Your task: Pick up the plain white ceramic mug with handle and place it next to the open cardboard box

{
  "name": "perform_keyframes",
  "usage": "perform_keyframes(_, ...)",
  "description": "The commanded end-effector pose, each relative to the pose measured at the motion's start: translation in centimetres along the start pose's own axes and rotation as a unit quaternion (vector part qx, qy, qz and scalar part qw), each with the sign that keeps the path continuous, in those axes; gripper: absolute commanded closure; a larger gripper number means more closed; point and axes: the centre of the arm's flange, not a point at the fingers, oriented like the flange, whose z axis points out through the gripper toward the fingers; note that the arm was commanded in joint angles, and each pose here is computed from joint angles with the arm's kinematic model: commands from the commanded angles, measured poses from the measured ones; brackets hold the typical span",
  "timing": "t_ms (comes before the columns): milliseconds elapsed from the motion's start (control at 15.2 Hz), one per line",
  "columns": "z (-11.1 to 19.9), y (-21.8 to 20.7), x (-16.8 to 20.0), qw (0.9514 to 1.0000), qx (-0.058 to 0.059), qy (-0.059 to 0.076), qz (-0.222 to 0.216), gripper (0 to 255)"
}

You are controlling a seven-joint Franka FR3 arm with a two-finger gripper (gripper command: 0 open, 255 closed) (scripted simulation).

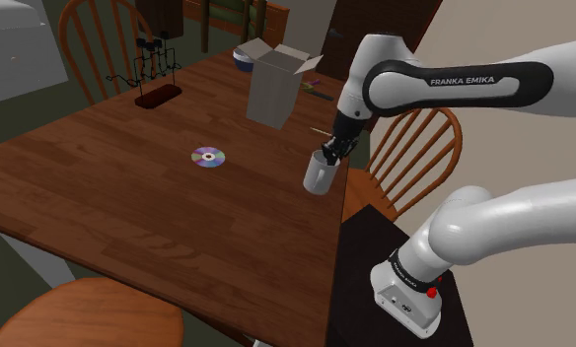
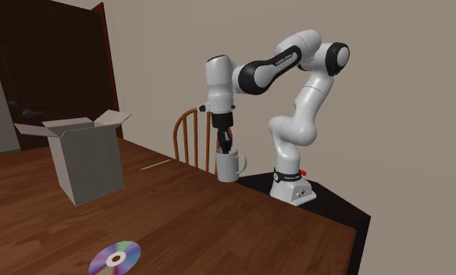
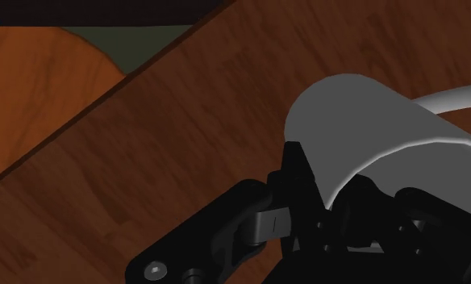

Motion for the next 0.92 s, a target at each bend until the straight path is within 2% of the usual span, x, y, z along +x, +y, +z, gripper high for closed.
perform_keyframes(0,-1.0,0.0,-0.1,1.0000,0.000,0.000,0.000,255)
perform_keyframes(858,-7.9,-0.2,-0.6,1.0000,0.000,0.000,0.000,255)
